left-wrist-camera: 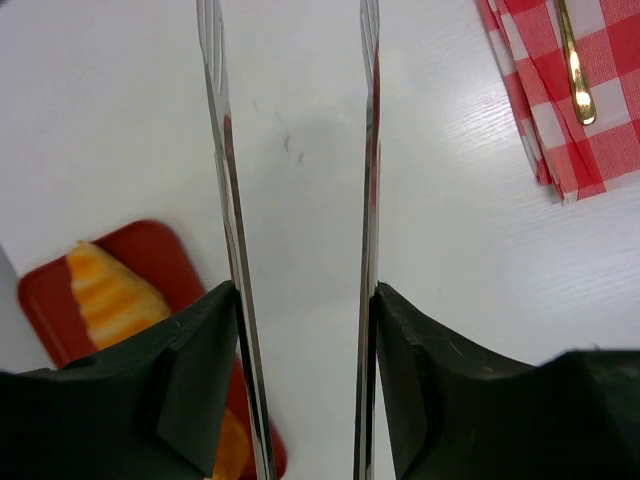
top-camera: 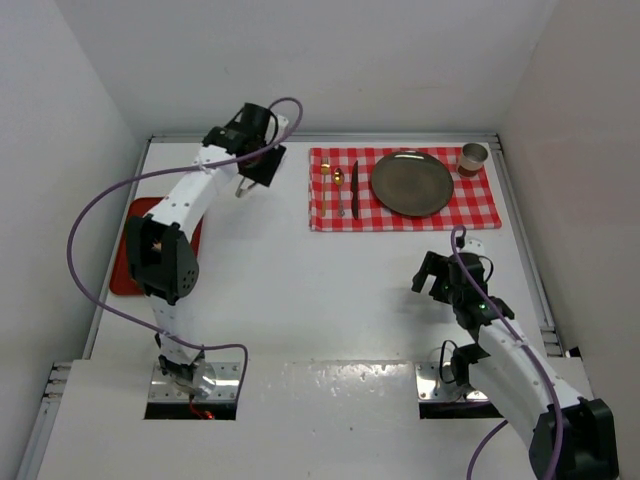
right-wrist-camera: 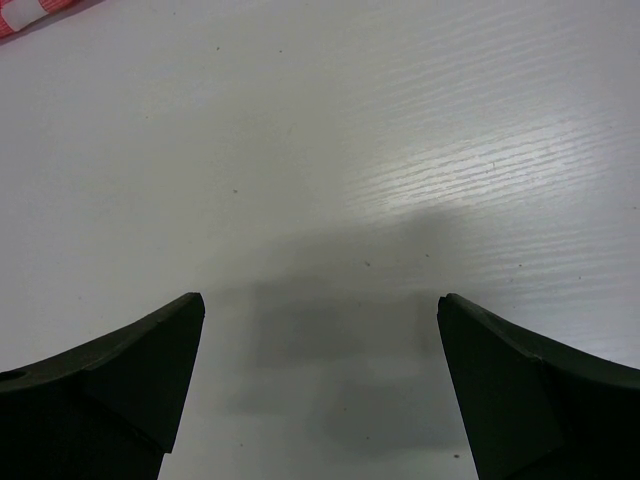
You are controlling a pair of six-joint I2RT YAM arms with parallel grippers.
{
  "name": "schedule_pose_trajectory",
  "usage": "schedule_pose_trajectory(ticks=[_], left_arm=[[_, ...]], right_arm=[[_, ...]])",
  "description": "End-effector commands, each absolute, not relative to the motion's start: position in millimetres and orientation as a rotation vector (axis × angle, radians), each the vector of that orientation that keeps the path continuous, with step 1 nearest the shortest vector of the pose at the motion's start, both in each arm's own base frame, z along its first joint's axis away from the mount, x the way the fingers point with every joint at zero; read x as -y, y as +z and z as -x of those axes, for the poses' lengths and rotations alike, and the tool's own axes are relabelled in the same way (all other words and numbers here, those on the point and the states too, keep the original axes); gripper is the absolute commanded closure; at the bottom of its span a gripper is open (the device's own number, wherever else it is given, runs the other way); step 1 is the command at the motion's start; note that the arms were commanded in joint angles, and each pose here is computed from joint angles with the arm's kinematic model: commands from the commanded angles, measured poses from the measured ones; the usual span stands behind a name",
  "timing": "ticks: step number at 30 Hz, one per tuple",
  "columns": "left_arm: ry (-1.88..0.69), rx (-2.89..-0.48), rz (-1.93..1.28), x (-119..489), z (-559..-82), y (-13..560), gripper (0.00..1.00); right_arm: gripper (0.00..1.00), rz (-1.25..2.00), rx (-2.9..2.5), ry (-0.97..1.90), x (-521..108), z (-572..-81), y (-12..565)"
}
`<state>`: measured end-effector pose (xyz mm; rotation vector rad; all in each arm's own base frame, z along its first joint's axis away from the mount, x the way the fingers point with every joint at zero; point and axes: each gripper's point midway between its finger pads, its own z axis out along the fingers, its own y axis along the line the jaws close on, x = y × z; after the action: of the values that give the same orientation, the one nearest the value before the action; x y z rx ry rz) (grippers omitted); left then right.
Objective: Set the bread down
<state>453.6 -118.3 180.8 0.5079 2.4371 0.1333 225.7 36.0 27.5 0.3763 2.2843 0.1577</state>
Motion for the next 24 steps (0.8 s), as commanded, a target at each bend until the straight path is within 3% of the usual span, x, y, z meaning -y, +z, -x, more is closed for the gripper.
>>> schedule_pose_trajectory(ticks=[1,8,15,24], left_arm=[[0.165,-2.536,-0.613,93.9,-422.8,194.9,0.41],[0.185,-2.534,-0.371,23.9,-419.8,229.1,0.42],[0.127,-2.548,-0.059,-81.7,-376.0,241.3,0.42],[0.151,-2.535,0.045,-113.0,-357.1,225.0,0.41]], right_arm=[[0.0,-0.357,-2.192,0.163,-36.1,-245.4,50.9],[0.0,-0.28,-2.19,0.22,-48.8,-260.8,55.3],[0.0,-0.213,-2.256,0.324,-71.0,-271.7,49.8],[0.0,-0.154,-2.27,0.343,-76.6,-279.1,47.4]])
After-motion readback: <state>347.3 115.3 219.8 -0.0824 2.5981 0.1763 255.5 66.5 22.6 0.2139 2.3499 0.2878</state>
